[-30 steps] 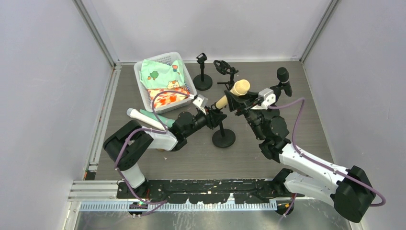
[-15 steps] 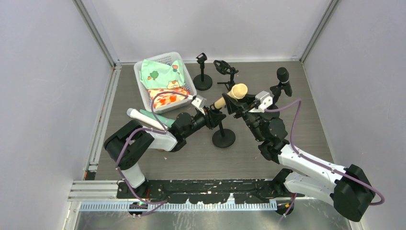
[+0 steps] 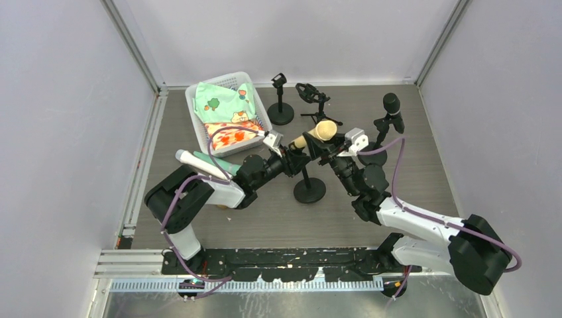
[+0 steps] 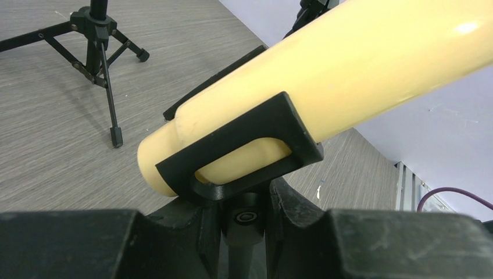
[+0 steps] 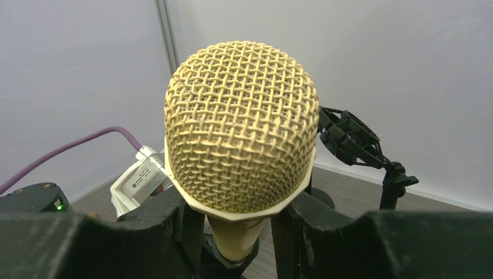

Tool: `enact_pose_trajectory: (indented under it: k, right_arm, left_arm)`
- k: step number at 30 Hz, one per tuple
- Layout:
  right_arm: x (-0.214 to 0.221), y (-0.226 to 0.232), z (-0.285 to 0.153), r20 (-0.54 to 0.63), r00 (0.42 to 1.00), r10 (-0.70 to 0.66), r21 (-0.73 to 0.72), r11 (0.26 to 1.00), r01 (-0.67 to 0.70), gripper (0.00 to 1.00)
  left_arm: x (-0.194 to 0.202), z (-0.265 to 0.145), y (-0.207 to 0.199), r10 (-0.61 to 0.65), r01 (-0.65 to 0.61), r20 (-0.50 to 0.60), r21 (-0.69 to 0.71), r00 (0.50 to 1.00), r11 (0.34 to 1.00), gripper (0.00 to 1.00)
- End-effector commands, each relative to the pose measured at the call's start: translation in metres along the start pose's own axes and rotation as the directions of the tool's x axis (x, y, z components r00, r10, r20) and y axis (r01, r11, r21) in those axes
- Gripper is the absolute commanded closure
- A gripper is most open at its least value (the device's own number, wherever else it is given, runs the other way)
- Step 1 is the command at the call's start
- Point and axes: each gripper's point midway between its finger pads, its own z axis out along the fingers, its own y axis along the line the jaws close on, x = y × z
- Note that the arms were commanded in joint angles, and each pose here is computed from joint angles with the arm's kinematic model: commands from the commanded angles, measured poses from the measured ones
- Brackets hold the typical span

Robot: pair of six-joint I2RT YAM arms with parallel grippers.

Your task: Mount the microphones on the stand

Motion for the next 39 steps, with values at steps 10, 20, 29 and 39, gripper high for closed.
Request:
enact_pose_trajectory:
  k: [10,20,29,39]
  right_arm:
    - [0.164,-0.019,-0.055,-0.485,0.869,-0.1,0.01,0.993,0.119,0.99]
    - [0.192,-0.017,-0.063,-0.559,0.82,-0.122,-0.025,0.991,0.13,0.99]
    - [0.221,-0.015,-0.067,-0.604,0.789,-0.112,-0.035,0.993,0.115,0.99]
    - [0.245,-0.014,-0.076,-0.619,0.783,-0.054,-0.001,0.998,0.069,0.99]
  left_arm:
    - [-0.063,0.003,-0.068,0.062,-0.105,0.184,0.231,0.981,0.967,1.0]
    - [-0.077,0.0,-0.07,0.144,-0.182,0.189,0.202,0.971,0.962,1.0]
    - [-0.096,-0.001,-0.079,0.132,-0.182,0.227,0.219,0.965,0.959,1.0]
    - [-0.103,-0.003,-0.081,0.116,-0.172,0.246,0.218,0.962,0.961,1.0]
